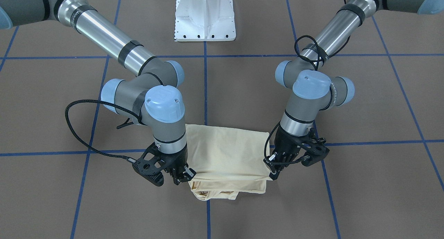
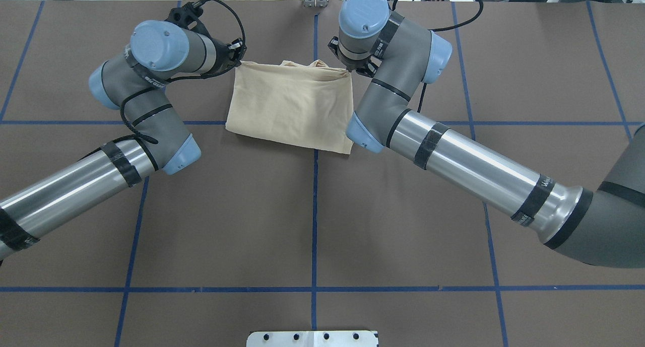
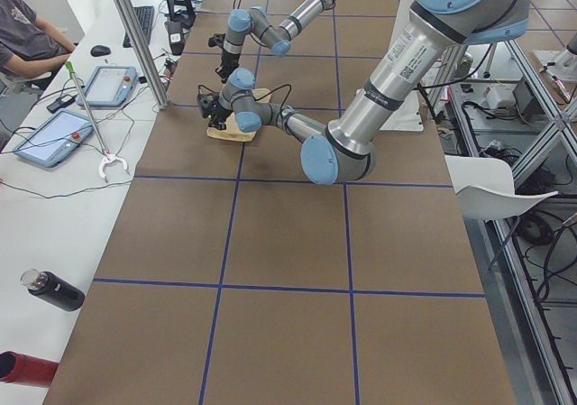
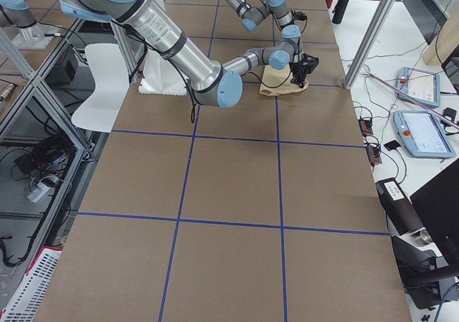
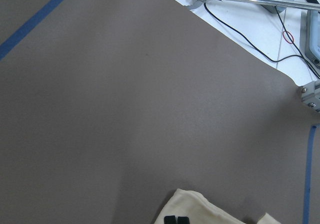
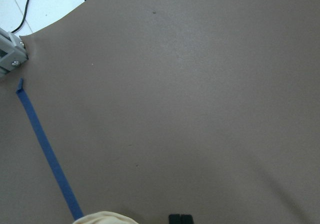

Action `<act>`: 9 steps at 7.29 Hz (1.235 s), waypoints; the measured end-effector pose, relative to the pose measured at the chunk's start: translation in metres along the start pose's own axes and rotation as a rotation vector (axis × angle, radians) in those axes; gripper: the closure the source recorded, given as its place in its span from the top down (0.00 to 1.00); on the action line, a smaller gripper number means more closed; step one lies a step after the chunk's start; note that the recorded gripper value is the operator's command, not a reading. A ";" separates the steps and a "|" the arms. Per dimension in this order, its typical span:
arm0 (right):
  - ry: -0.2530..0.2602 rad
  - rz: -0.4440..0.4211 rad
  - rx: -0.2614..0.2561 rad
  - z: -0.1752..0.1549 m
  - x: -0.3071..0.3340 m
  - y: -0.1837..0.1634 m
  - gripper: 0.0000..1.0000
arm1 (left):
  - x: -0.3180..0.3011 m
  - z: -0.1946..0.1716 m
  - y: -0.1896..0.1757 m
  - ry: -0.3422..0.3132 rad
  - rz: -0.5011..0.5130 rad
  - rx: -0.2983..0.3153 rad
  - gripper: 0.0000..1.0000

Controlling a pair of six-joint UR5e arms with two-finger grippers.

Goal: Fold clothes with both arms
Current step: 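Release the folded shirt and raise both grippers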

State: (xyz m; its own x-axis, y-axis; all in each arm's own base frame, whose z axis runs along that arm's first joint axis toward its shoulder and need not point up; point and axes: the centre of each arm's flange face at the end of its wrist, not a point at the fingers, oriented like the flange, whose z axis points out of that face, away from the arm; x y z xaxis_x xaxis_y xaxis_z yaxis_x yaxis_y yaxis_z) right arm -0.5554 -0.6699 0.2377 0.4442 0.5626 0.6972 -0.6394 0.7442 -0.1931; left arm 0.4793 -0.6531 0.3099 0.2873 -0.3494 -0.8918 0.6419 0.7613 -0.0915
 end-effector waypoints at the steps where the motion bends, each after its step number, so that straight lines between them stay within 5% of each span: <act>1: 0.007 -0.004 0.001 0.004 -0.002 -0.001 0.28 | 0.000 0.008 -0.003 0.008 0.000 0.008 0.00; 4: 0.023 -0.006 0.008 0.007 -0.021 0.000 0.42 | -0.016 0.024 -0.017 -0.012 -0.007 0.041 0.05; 5: 0.024 -0.006 0.010 0.009 -0.024 -0.001 0.71 | -0.020 0.027 -0.020 -0.019 -0.009 0.045 0.40; 6: 0.019 -0.007 0.013 0.013 -0.025 -0.002 0.78 | -0.024 0.030 -0.021 -0.027 -0.010 0.047 0.53; 9: -0.017 0.029 -0.011 -0.006 -0.030 -0.036 0.95 | -0.029 0.019 -0.058 -0.025 -0.001 0.078 0.54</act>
State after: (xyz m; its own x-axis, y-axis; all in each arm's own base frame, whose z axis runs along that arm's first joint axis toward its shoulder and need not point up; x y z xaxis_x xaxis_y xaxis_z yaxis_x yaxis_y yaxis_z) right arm -0.5416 -0.7116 0.2196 0.4144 0.5780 0.7030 -0.6451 0.7314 -0.2210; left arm 0.4468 -0.6976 0.3498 0.3037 -0.3641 -0.8804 0.6956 0.7163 -0.0562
